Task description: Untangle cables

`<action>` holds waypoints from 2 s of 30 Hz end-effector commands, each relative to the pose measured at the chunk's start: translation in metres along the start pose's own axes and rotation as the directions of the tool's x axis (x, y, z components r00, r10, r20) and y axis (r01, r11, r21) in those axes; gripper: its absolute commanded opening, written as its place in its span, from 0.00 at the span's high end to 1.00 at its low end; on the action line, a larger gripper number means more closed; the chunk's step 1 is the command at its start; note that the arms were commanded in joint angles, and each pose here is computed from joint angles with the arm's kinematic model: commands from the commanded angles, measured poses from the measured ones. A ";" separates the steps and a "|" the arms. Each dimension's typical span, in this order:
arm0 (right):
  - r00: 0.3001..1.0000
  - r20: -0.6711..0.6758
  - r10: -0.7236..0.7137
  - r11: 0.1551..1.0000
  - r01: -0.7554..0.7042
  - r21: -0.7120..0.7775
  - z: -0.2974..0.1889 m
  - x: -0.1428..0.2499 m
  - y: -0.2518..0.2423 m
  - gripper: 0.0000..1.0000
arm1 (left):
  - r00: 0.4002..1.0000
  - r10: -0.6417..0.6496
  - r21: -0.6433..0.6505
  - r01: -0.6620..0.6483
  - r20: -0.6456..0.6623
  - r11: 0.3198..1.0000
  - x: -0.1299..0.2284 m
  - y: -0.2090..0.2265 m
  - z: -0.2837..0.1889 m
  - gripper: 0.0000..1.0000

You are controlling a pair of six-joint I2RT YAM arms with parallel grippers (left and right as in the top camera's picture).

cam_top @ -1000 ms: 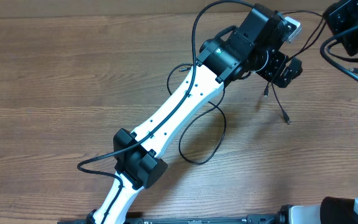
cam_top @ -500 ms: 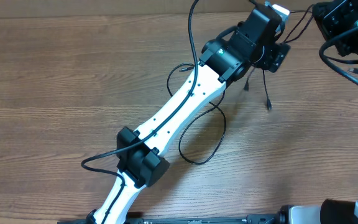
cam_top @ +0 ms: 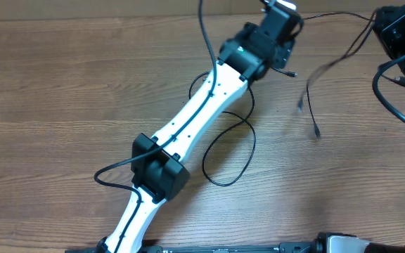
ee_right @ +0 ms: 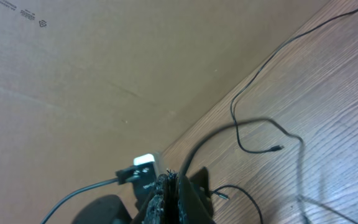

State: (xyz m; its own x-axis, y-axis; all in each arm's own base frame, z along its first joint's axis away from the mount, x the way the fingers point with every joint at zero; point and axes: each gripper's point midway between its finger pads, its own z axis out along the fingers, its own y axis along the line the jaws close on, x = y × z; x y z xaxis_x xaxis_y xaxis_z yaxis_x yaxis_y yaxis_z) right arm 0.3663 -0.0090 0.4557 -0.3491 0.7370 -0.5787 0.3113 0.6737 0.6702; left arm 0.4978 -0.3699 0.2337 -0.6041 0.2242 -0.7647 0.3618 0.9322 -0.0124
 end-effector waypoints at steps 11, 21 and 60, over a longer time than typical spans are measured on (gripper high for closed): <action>0.996 0.062 -0.070 0.997 0.068 0.032 -0.016 -0.010 -0.004 0.94 | 0.990 -0.020 0.380 0.072 -0.139 0.922 0.020 -0.051 -0.011 0.00; 0.981 0.005 -0.192 0.859 0.165 0.485 -0.005 -0.008 -0.094 0.69 | 0.958 -0.011 0.085 0.037 -0.285 0.996 0.059 0.022 -0.002 0.00; 0.383 -0.891 -0.246 0.512 0.831 0.216 0.145 0.149 -0.270 0.14 | 0.870 -0.228 -0.163 0.173 -0.438 0.971 0.101 0.177 0.020 0.00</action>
State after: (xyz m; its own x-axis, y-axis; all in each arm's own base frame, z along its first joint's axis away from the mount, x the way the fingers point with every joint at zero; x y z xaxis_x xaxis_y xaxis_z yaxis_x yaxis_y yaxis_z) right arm 0.3654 -0.0731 0.1406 -0.9828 0.1804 -0.0395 0.1846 0.9529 -0.2405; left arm 0.5130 -0.1883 0.1601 -0.9080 0.0824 -0.4107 0.1153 0.9918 -0.0560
